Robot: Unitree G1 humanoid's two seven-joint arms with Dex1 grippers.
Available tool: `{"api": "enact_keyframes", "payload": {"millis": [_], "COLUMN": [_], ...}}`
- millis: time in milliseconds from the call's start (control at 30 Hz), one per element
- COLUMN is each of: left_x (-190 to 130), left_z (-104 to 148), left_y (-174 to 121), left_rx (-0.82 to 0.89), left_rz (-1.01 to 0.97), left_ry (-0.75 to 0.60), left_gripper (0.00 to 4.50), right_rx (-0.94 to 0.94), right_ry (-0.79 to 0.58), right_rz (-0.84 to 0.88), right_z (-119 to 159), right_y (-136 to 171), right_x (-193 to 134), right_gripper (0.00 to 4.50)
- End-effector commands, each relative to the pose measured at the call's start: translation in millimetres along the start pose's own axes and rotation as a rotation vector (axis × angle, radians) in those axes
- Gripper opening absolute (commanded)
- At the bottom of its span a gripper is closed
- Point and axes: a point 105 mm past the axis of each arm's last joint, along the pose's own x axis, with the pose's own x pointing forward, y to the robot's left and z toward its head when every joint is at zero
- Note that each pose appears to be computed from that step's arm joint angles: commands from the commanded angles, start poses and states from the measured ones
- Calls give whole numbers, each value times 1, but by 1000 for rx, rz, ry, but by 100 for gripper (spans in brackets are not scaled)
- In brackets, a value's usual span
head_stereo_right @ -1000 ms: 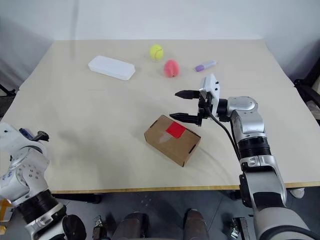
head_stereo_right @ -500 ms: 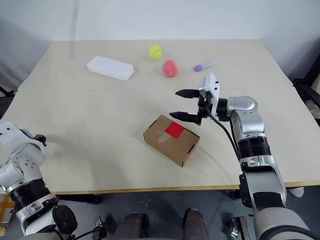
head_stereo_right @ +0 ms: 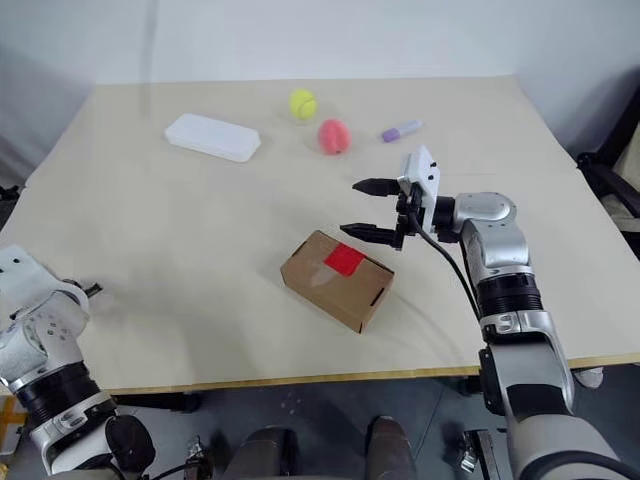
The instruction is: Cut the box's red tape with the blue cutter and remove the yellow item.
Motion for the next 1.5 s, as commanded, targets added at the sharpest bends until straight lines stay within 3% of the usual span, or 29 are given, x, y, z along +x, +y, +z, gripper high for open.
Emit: {"api": "enact_keyframes", "payload": {"millis": [33,333,633,833,1000,1233,1467,1500], "left_x": [1,-9,-67,-100,-149,-168,-160,-159], "left_z": [-17,-9,8,-1,-18,-37,-61,-63], "left_y": [16,16,-36,-48,-62,-60,-53,-52], "left_rx": [14,24,343,566,765,974,1214,1239], "left_rz": [59,4,-570,-908,-1443,-1787,-1895,-1901], "left_ry": [58,29,-162,-216,-237,-107,24,29], "left_gripper": [44,44,44,44,44,44,44,44], "right_rx": [-75,-86,-97,-114,-134,-51,-23,-26], "right_ry": [-23,-22,-18,-9,-29,-4,112,120], "right_rz": [1,-1,40,77,176,354,332,320], "right_z": [20,23,30,38,55,59,38,36], "right_y": [-3,-5,6,19,48,99,129,129], "right_x": [-1,-2,-9,-11,-10,-23,-9,-7], "right_gripper": [450,450,450,450,450,450,450,432]}}
